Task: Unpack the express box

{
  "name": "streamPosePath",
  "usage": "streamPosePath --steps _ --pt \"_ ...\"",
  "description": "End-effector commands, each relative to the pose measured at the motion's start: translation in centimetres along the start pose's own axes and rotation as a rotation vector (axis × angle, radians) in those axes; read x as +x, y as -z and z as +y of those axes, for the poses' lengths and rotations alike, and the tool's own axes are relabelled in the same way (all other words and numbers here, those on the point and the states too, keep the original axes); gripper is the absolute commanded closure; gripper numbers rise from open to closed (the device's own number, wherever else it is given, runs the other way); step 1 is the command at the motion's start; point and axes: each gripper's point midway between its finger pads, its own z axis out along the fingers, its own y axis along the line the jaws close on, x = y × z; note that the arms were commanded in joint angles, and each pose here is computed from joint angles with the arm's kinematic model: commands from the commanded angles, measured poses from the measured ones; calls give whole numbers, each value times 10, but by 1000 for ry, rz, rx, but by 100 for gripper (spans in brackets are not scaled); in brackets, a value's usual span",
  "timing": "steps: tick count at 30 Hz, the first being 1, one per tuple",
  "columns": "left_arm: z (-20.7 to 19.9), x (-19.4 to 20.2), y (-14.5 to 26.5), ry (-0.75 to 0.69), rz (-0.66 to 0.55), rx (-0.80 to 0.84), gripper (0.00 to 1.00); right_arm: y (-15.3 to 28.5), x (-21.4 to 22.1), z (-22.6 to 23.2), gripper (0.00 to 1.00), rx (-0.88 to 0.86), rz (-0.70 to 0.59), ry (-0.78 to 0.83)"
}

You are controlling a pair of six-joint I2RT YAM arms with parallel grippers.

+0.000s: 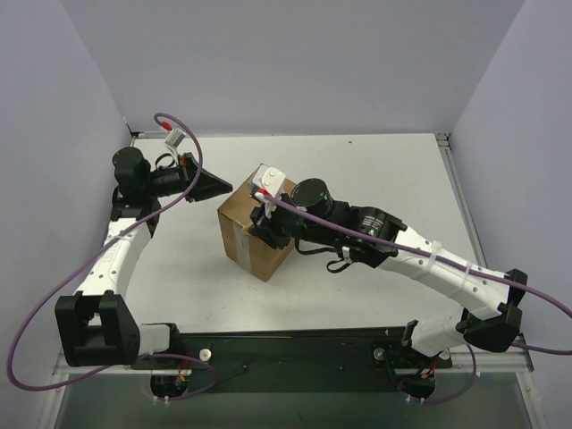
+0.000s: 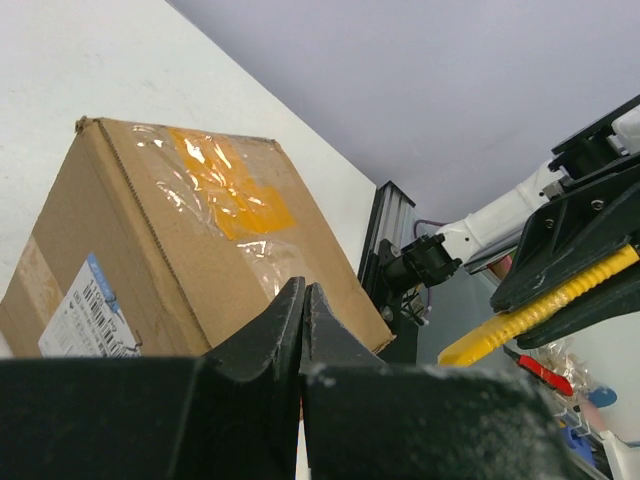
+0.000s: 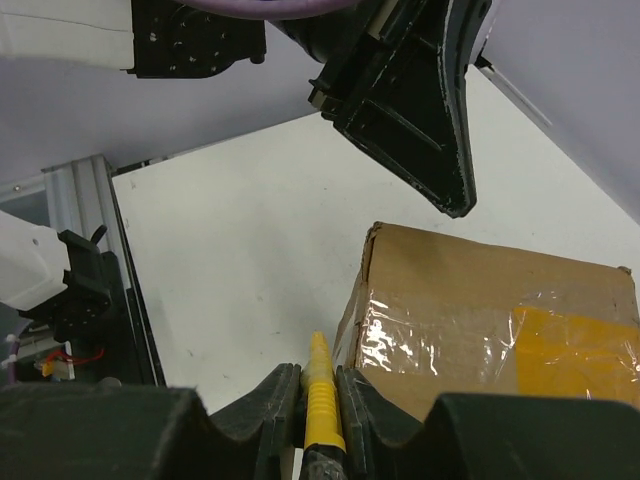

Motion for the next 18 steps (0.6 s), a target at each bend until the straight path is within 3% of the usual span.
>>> streamPosePath --steps 1,9,18 --pt "11 13 1 4 40 -1 94 9 -33 -8 100 71 -134 -8" --pt "41 50 5 62 102 -80 100 -2 -39 -7 100 85 -186 36" --pt "49 64 8 73 114 -109 100 -17 -34 -8 100 88 -193 58"
